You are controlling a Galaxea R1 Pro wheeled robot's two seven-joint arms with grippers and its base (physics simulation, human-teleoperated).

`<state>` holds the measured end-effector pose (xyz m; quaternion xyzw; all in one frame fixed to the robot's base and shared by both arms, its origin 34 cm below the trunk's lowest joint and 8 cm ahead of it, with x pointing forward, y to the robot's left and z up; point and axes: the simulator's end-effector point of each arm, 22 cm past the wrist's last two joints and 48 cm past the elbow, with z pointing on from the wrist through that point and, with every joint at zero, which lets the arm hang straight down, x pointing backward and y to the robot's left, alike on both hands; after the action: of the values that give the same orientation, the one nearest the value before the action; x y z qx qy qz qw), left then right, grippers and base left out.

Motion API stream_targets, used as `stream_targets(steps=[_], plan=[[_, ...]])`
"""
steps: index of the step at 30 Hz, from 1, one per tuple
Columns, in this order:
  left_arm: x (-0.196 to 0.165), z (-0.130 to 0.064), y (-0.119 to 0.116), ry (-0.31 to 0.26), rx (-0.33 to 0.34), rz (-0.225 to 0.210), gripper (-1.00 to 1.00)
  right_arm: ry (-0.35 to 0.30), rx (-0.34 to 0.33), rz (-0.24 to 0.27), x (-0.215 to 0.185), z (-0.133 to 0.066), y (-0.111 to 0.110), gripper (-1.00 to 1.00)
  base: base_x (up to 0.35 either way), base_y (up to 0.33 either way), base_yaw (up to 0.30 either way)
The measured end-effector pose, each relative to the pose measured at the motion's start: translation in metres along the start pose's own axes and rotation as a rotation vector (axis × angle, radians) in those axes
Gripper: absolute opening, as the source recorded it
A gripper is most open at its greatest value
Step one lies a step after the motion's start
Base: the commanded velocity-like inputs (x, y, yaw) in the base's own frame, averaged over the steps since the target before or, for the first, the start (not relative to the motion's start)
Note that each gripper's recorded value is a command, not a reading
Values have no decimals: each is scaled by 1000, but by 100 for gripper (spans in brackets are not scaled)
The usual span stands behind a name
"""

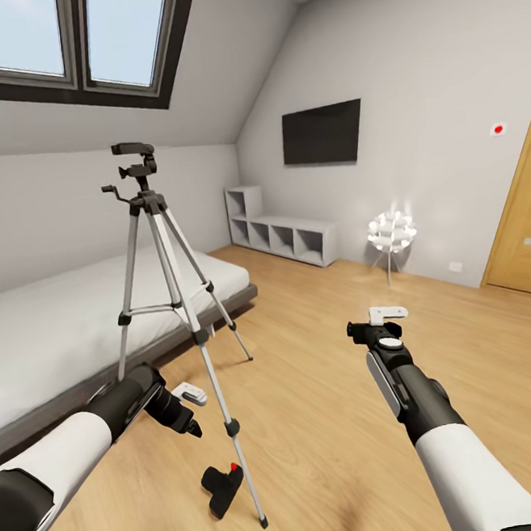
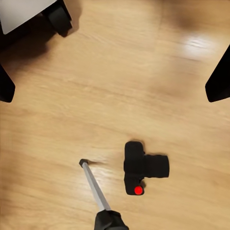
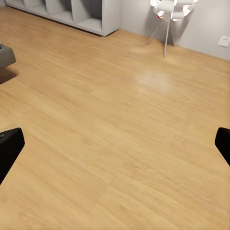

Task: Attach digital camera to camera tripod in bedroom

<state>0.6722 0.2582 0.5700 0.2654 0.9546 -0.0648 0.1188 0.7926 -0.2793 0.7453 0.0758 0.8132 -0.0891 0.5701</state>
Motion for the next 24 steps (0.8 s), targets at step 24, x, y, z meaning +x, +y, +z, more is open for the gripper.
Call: stream_targets(steps=[24], plan=[[24, 34, 2, 22, -1, -20, 100, -157, -22, 58, -107, -86, -14, 100, 0, 0, 0]])
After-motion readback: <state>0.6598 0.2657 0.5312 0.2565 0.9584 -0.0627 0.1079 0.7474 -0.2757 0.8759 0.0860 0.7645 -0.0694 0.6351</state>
